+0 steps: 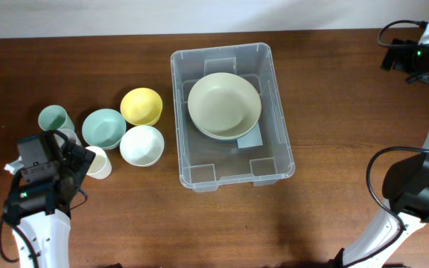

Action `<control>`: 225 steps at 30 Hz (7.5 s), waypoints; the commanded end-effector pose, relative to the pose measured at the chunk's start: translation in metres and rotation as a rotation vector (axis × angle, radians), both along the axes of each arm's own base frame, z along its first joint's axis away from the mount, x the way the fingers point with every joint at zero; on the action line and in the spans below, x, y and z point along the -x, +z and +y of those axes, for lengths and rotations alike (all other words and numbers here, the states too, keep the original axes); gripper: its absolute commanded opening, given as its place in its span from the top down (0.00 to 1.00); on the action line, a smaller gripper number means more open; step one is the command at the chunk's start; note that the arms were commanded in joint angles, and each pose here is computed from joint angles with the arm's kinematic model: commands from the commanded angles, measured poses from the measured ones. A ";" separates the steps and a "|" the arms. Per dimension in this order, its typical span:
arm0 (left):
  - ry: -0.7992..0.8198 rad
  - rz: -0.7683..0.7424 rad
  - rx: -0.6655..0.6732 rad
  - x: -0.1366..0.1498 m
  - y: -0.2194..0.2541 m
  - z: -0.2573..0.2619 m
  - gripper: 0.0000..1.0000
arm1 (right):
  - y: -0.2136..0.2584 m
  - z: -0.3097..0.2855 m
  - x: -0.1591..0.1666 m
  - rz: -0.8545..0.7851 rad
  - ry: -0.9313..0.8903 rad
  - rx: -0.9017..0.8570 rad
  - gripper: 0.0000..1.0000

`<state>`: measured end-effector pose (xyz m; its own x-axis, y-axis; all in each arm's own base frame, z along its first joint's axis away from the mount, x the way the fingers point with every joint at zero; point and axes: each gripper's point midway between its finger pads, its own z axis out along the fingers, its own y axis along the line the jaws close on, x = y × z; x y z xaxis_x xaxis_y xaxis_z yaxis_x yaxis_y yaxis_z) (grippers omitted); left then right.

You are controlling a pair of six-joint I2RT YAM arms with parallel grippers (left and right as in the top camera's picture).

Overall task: Pack container
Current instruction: 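Move the left gripper over the cream cup near the bowls, then grasp the cream cup's rim with the left gripper and lift, then carry the cream cup into the container's right side, then release the cream cup and move the left gripper back left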

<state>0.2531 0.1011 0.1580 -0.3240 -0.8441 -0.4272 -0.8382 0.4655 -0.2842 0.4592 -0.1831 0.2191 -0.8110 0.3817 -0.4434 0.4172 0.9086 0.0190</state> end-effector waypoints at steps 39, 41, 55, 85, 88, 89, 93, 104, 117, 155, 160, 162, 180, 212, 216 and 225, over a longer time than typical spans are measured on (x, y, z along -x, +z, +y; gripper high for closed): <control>-0.081 0.210 0.150 -0.027 -0.086 0.004 0.32 | 0.012 0.000 0.000 -0.029 -0.006 0.005 0.01; -0.074 0.210 0.151 -0.026 -0.087 0.006 0.34 | 0.012 0.000 0.000 -0.029 -0.006 0.005 0.01; -0.073 0.218 0.154 -0.026 -0.090 0.006 0.41 | 0.012 0.000 0.000 -0.029 -0.006 0.005 0.01; -0.226 0.101 0.324 -0.054 -0.071 -0.029 0.99 | 0.012 0.000 0.000 -0.029 -0.006 0.005 0.01; -0.254 0.018 0.283 -0.068 -0.035 -0.025 0.99 | 0.012 0.000 0.000 -0.029 -0.006 0.005 0.01; -0.258 -0.009 0.269 -0.071 -0.022 -0.024 0.99 | 0.012 0.000 0.000 -0.029 -0.006 0.005 0.01; -0.298 -0.120 0.198 -0.083 0.037 -0.023 0.99 | 0.012 0.000 0.000 -0.029 -0.006 0.005 0.01; -0.801 -0.363 -0.047 -0.124 0.139 -0.115 0.99 | 0.012 0.000 0.000 -0.029 -0.006 0.005 0.01; -1.331 -0.422 -0.210 -0.141 0.125 -0.245 1.00 | 0.012 0.000 0.000 -0.029 -0.006 0.005 0.01; -1.753 -0.193 -0.148 -0.100 0.008 -0.394 1.00 | 0.012 0.000 0.000 -0.029 -0.006 0.005 0.01; -1.760 -0.140 -0.131 -0.101 -0.013 -0.396 1.00 | 0.012 0.000 0.000 -0.029 -0.006 0.005 0.01; -1.762 -0.119 -0.125 -0.101 -0.022 -0.397 0.99 | 0.012 0.000 0.000 -0.029 -0.006 0.005 0.01; -1.809 -0.097 -0.103 -0.091 -0.036 -0.413 0.72 | 0.012 0.000 0.000 -0.029 -0.006 0.005 0.01; -0.536 0.231 -0.104 -0.126 0.070 -0.112 0.25 | 0.012 0.000 0.000 -0.029 -0.006 0.005 0.01; -0.374 0.280 -0.066 -0.111 0.066 -0.055 0.23 | 0.012 0.000 0.000 -0.029 -0.006 0.005 0.01; -0.162 0.305 -0.078 -0.097 0.061 0.024 0.23 | 0.012 0.000 0.000 -0.029 -0.006 0.005 0.01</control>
